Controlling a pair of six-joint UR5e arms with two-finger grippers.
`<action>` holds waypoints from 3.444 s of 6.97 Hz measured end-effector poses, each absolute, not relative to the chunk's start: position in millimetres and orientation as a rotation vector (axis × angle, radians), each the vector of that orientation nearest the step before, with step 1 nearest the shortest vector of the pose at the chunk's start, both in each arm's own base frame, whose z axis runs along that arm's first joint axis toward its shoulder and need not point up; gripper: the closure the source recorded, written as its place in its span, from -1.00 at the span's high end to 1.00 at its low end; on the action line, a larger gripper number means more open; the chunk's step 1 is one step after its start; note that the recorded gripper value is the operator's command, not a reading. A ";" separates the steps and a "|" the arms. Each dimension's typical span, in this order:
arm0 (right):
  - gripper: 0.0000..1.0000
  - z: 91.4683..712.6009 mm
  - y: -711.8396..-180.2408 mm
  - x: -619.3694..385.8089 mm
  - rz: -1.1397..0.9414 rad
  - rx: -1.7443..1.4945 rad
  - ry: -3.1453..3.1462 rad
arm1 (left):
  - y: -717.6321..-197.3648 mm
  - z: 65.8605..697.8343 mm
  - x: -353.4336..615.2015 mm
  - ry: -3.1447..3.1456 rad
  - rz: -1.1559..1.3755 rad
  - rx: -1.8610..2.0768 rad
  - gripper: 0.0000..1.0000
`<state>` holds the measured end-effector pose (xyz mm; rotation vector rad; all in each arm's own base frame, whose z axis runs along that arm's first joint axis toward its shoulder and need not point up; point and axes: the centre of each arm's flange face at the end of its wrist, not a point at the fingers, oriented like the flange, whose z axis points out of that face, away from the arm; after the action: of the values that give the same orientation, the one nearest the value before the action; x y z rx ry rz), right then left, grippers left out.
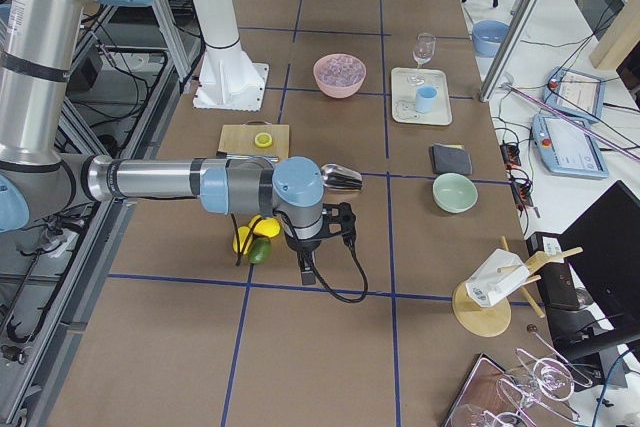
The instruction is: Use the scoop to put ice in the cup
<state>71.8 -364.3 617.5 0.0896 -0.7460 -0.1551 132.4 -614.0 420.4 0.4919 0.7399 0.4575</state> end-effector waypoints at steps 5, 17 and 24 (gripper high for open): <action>1.00 623.7 -365.8 72.1 -0.139 0.075 -0.749 | -557.5 562.5 -37.1 0.803 0.087 0.205 1.00; 1.00 621.5 -365.7 71.9 -0.097 0.065 -0.748 | -466.1 641.8 -67.7 0.775 0.166 0.159 1.00; 1.00 621.6 -366.0 71.8 -0.040 0.046 -0.749 | -465.1 642.2 -67.5 0.776 0.165 0.158 1.00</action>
<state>71.8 -366.0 621.6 0.0459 -0.7489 -0.0402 -67.5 -465.1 642.2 0.1577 0.7756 0.1653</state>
